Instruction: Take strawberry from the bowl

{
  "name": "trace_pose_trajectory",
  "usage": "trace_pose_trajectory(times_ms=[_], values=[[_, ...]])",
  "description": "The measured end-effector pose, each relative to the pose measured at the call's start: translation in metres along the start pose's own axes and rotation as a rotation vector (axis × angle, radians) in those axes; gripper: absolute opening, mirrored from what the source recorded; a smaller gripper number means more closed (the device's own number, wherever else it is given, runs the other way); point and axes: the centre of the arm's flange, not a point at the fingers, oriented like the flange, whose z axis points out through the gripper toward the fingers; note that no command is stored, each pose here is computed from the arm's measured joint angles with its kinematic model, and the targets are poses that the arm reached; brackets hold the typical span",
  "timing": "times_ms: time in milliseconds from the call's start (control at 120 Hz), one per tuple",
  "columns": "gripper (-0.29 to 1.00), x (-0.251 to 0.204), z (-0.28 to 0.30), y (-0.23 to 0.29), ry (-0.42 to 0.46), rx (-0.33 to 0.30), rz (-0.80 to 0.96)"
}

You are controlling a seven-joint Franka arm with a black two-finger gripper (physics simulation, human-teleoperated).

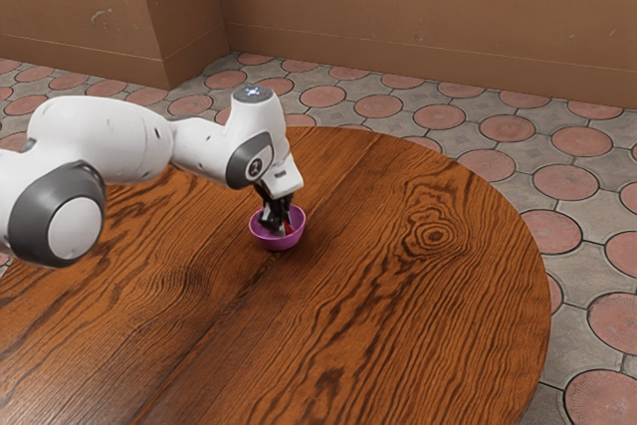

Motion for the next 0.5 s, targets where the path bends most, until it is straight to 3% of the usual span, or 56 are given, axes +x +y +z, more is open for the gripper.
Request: trace_pose_trajectory(times_ms=[250,500], values=[[0.01,0.019,-0.074,0.048,0.01,0.02,0.0],[0.01,0.062,-0.097,0.14,0.009,-0.043,-0.014]])
